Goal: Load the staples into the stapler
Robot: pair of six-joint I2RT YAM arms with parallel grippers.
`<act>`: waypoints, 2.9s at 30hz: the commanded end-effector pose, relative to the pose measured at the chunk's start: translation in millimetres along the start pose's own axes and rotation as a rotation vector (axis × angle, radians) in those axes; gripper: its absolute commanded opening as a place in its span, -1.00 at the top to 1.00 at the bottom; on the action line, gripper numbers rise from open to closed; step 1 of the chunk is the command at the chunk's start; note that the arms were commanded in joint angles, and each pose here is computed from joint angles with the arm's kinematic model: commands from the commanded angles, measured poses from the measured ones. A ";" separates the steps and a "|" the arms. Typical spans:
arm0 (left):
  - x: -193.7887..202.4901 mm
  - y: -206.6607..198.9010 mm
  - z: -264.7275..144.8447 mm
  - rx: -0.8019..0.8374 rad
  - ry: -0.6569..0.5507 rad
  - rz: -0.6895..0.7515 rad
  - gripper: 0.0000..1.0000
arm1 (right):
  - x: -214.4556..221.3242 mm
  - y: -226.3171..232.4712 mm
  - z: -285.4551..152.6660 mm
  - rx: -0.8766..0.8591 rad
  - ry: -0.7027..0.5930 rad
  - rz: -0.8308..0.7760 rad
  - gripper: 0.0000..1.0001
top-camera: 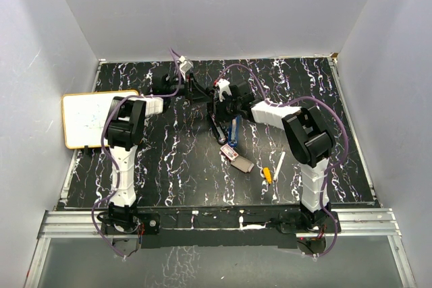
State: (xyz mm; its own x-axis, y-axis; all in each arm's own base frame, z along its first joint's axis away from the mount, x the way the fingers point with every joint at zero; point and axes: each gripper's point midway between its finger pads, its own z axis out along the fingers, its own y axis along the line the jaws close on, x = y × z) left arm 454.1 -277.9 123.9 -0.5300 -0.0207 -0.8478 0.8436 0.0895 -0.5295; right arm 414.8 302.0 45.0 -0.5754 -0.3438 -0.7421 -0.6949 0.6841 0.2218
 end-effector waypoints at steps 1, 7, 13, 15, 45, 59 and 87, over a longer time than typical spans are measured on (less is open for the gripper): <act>-27.8 -30.7 -4.5 0.051 -0.004 0.139 -0.21 | 65.6 -39.4 -3.4 0.158 0.173 0.027 0.78; -23.8 -38.9 -7.6 0.054 0.017 0.166 -0.26 | 58.2 -40.3 -11.4 0.153 0.133 0.038 0.78; -6.4 -33.9 -9.7 0.013 0.080 0.222 -0.29 | 57.9 -32.5 -12.3 0.103 0.114 0.061 0.78; -1.2 -34.0 -9.5 0.000 0.108 0.242 -0.29 | 60.3 -30.4 -10.5 0.091 0.118 0.075 0.78; 3.0 -54.2 -10.9 -0.037 0.214 0.420 -0.35 | 85.9 -20.8 -17.2 0.038 0.133 0.189 0.78; 19.2 -62.2 -19.8 -0.055 0.272 0.477 -0.35 | 53.4 -19.9 -30.1 0.018 0.060 0.149 0.73; 53.1 -69.0 6.4 -0.011 0.410 0.623 -0.42 | 52.2 -4.3 -41.9 -0.193 -0.053 0.280 0.39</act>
State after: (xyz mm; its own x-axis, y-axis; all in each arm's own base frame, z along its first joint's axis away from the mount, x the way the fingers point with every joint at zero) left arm 358.9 -273.8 82.1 -0.1383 0.3986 -0.9066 0.9903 0.0685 -0.1210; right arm 379.9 260.1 49.6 -0.6885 -0.1177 -0.7156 -0.6167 0.6143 0.4922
